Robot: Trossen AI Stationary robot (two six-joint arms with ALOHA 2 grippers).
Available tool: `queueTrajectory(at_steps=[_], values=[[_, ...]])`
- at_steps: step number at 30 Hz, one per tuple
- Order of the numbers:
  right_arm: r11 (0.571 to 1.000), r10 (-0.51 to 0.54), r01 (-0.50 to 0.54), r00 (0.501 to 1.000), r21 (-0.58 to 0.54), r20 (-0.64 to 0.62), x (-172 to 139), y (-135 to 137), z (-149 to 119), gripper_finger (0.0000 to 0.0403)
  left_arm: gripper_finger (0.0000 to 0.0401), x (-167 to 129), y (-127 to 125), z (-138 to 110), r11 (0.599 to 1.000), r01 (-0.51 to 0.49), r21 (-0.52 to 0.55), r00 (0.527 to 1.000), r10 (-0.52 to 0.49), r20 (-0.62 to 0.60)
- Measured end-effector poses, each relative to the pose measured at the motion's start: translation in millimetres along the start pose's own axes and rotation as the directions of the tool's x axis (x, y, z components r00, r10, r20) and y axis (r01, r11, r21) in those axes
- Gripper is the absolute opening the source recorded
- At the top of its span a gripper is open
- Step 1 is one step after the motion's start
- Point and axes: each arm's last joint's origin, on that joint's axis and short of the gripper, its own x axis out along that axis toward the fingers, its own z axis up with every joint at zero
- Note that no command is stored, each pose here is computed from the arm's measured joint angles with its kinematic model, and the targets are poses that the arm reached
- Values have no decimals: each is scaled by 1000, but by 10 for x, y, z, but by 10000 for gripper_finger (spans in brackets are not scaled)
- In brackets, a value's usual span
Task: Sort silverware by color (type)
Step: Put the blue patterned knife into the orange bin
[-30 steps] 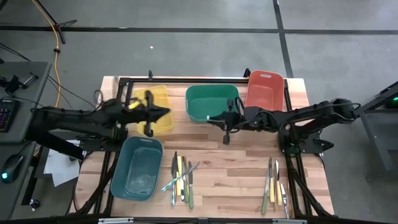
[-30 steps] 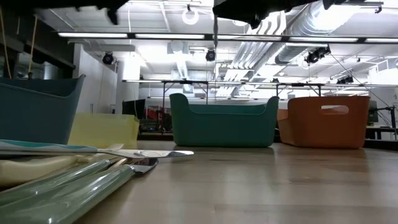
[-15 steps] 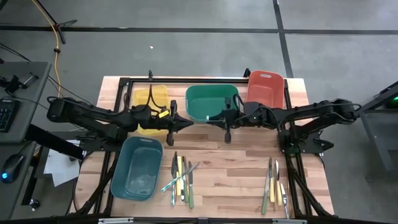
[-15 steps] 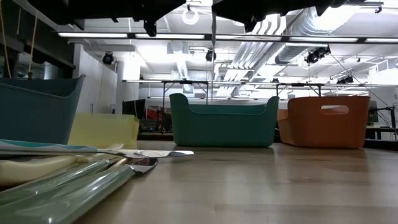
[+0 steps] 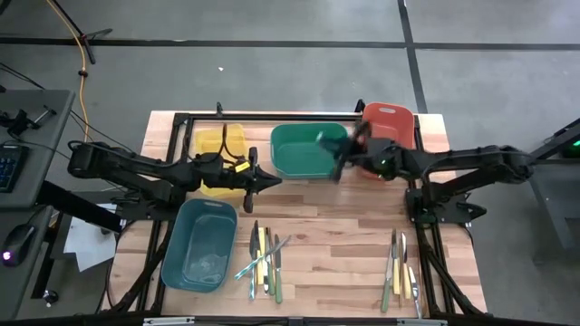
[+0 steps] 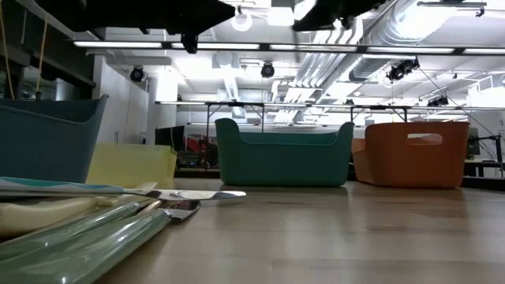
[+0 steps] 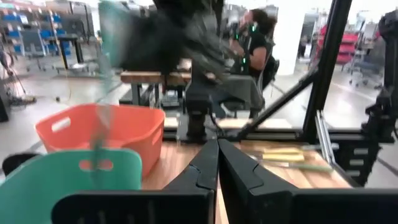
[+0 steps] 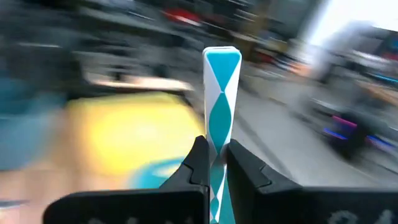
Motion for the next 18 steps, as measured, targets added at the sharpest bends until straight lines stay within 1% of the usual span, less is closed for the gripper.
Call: queueTrajectory(at_steps=[2,4,8,10,13,16,18], values=[[989,-145,143,986,-32,-77,-81,-190,56,12,3,0,-6,-12,1000,3,0,1000,-3,-12],[964,-265,262,952,-34,-154,-137,-383,85,12,3,0,-9,-12,1000,4,-5,1000,-4,-12],[911,-380,411,870,35,-315,-187,-767,74,12,3,0,-9,-8,1000,4,-25,1000,-4,-7],[875,-425,483,804,40,-416,-201,-954,14,12,3,0,-8,-8,1000,3,-25,1000,-3,-7],[831,-414,548,722,93,-555,-219,-1195,-93,12,3,0,-8,-7,1000,3,-25,1000,-3,-7],[793,-329,575,680,199,-655,-235,-1400,-202,17,3,0,-6,-7,1000,2,-24,1000,-3,-6],[777,-276,586,648,232,-710,-230,-1505,-303,18,3,0,6,-4,1000,-6,-24,1000,6,-4]])
